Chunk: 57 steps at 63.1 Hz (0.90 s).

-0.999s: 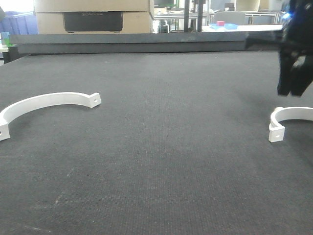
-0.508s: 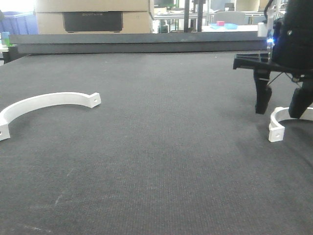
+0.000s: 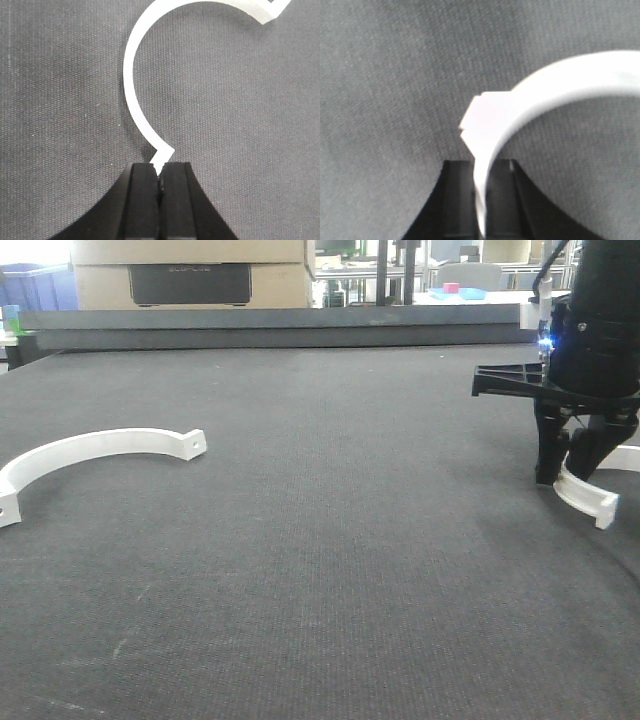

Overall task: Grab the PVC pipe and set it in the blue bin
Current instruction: 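Close the right gripper on the pipe end and lift it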

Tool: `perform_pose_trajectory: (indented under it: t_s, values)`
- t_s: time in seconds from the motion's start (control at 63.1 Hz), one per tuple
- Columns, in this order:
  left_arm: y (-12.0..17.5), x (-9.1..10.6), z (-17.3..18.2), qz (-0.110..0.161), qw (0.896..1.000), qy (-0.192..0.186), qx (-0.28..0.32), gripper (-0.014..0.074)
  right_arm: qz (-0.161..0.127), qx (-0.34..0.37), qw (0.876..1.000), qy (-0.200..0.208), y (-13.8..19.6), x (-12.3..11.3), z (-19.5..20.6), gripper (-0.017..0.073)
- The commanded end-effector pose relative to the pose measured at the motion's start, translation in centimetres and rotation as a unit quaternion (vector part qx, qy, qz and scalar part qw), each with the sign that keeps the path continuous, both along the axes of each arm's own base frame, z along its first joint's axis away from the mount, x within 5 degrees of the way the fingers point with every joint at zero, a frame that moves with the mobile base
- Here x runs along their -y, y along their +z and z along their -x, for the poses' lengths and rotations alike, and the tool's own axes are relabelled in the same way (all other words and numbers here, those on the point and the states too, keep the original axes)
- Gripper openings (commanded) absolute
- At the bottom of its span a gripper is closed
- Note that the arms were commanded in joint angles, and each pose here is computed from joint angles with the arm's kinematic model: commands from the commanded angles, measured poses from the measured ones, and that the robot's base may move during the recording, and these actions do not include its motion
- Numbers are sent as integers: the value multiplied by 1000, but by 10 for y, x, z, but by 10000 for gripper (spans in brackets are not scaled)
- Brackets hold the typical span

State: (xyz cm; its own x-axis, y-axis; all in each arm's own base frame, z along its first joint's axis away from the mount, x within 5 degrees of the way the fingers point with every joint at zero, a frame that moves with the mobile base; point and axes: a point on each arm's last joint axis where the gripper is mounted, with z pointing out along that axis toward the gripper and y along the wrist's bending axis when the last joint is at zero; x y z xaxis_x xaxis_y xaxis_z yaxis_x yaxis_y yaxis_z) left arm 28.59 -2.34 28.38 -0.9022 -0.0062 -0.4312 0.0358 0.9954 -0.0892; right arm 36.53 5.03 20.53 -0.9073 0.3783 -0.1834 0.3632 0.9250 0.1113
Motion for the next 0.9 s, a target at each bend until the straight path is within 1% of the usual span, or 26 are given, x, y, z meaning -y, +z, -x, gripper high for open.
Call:
perform_pose_trajectory:
  t_s: [0.0,0.063,0.143,0.206,0.333,0.412,0.539,0.682,0.777,0.888]
  values:
    - [3,0,-1,5,1000,3,4,-111,20,5,1000,8,3,4,-1,-167]
    - [3,0,-1,5,1000,3,4,-111,30,4,999,18,3,6,-1,-168]
    - [3,0,-1,5,1000,3,4,-111,38,3,998,53,4,5,0,-168]
    - [3,0,-1,5,1000,3,4,-111,41,0,997,72,7,3,2,-168]
    - [3,1,-1,11,1000,4,3,-111,47,19,993,111,26,-3,10,-168]
    - [3,1,1,17,1000,5,-9,-111,50,39,989,134,43,-7,17,-168]
    - [8,2,4,15,999,0,-33,-111,49,85,986,138,72,-7,28,-168]
    - [28,3,-8,17,1000,-3,-21,-111,46,150,978,135,98,-6,34,-168]
    - [38,4,-21,17,999,-7,-28,-111,45,157,977,134,106,-5,40,-168]
    - [40,5,-43,13,999,-10,-44,-111,46,151,978,134,111,-4,46,-168]
